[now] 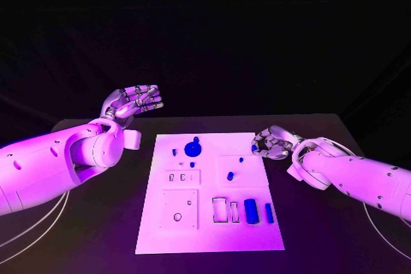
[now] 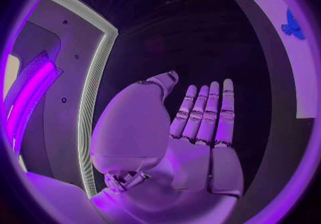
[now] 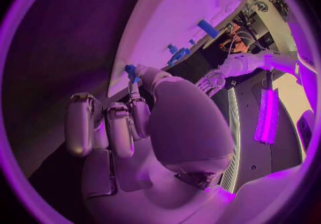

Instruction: Assemble the parts on the task board

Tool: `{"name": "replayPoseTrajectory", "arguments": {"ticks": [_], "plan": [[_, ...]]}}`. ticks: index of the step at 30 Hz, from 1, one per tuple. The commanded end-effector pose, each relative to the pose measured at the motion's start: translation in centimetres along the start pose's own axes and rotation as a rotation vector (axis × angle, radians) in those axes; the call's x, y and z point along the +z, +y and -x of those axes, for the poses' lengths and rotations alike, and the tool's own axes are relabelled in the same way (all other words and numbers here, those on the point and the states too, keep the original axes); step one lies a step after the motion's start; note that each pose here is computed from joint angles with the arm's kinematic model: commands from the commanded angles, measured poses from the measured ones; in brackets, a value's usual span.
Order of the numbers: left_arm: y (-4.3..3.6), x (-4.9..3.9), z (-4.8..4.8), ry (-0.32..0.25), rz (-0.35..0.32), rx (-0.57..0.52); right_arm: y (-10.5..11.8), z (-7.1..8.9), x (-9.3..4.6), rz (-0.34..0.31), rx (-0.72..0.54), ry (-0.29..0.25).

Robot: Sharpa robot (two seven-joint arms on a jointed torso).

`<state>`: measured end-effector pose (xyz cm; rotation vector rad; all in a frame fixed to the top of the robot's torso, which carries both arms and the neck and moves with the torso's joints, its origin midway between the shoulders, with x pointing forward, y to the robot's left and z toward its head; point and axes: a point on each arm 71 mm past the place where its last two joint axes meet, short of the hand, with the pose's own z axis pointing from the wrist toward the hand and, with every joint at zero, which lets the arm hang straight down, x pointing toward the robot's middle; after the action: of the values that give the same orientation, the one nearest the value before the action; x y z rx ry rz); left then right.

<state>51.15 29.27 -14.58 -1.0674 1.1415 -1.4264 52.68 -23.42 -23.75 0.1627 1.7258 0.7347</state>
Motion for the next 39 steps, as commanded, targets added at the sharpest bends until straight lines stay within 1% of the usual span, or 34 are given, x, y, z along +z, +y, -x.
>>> {"name": "replayPoseTrajectory", "arguments": {"ticks": [1,16,20,27,30,34,35,39], "plan": [[-0.07,0.05,-0.23,0.017,-0.006,-0.012,0.0,-0.1,0.0,0.006,-0.006,0.004],[-0.06,0.06,-0.24,0.017,-0.005,-0.013,0.1,-0.1,0.2,0.004,-0.011,-0.006],[-0.05,0.07,-0.24,0.017,-0.006,-0.013,0.1,0.1,0.3,-0.004,-0.021,-0.035],[-0.04,0.08,-0.17,0.015,-0.006,-0.011,0.3,0.7,0.3,-0.021,-0.031,-0.122],[-0.02,0.12,-0.13,0.013,-0.006,-0.01,0.9,1.3,0.4,-0.018,-0.028,-0.147],[0.0,0.15,-0.07,0.01,-0.005,-0.009,2.3,1.8,0.4,0.004,-0.007,-0.154],[0.01,0.15,-0.05,0.01,-0.005,-0.009,3.2,2.0,0.4,0.018,0.004,-0.153],[0.01,0.16,-0.06,0.009,-0.005,-0.008,5.3,1.9,0.3,0.047,0.027,-0.145]]}}
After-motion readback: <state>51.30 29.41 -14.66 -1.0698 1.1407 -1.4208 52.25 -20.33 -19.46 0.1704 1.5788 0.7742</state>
